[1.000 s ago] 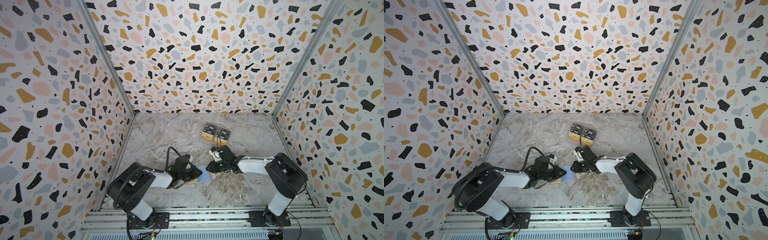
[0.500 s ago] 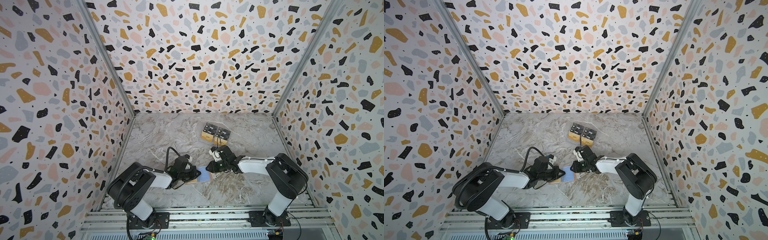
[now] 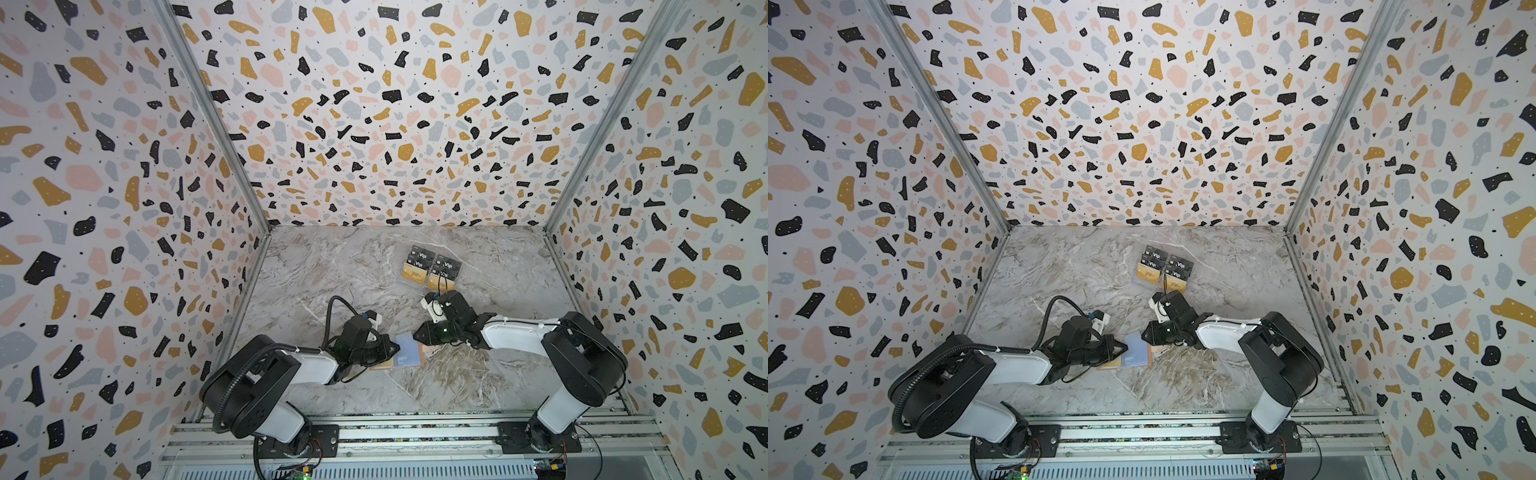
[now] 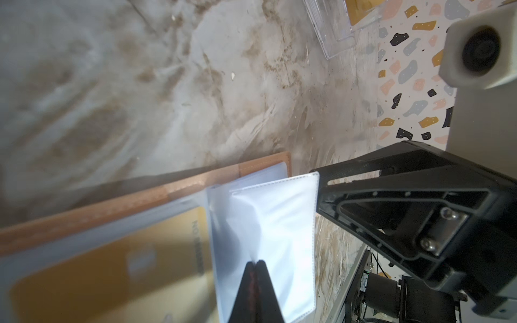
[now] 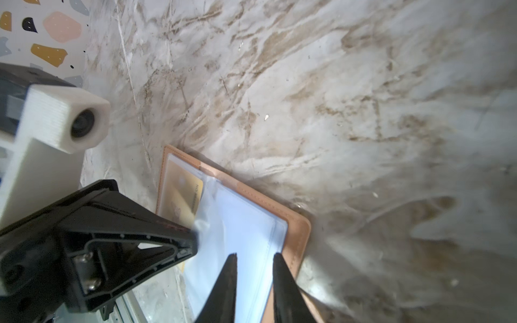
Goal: Insert credit cards into a card holder
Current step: Flip over the card slot on the card holder.
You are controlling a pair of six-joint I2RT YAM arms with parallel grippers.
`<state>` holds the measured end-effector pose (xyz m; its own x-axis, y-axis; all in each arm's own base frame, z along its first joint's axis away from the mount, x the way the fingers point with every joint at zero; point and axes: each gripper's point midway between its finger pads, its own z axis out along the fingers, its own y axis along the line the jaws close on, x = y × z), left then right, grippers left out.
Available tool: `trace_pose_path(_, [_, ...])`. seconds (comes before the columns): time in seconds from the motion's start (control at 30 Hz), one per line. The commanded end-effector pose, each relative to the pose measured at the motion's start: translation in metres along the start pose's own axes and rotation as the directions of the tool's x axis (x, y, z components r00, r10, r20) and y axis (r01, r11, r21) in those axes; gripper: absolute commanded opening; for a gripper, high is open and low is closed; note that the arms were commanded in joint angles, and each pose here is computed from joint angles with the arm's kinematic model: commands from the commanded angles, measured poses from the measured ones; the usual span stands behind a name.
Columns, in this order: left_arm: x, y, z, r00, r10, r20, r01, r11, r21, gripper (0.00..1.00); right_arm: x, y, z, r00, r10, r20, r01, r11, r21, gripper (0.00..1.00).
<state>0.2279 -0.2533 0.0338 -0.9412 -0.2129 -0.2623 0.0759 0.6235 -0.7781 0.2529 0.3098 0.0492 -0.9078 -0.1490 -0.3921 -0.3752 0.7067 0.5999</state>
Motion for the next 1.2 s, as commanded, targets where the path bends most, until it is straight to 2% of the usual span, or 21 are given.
trace_pose_path(0.0, [-0.005, -0.008, -0.005, 0.999, 0.032, 0.027, -0.033, 0.998, 0.045, 0.0, -0.003, 0.006, -0.009, 1.0, 0.009, 0.027, -0.008, 1.0, -0.02, 0.24])
trace_pose_path(0.3, [-0.004, -0.009, -0.01, 0.998, 0.04, 0.038, -0.043, 0.997, 0.059, 0.0, 0.015, 0.01, -0.002, 0.999, -0.009, -0.032, 0.008, 1.0, -0.028, 0.22])
trace_pose_path(0.87, [0.001, -0.006, -0.011, 0.999, 0.042, 0.02, -0.043, 0.997, 0.065, 0.0, 0.02, 0.045, 0.008, 0.994, -0.081, -0.072, 0.075, 0.994, -0.079, 0.2])
trace_pose_path(1.07, [0.0, -0.004, -0.017, 0.999, 0.044, 0.015, -0.044, 0.999, 0.021, 0.33, 0.023, 0.052, 0.01, 0.994, -0.072, -0.077, 0.062, 0.989, -0.132, 0.2])
trace_pose_path(1.17, [-0.001, -0.002, -0.023, 0.997, 0.073, 0.01, -0.073, 0.997, -0.019, 0.46, 0.023, 0.057, 0.011, 0.994, -0.073, -0.081, 0.059, 0.986, -0.157, 0.21])
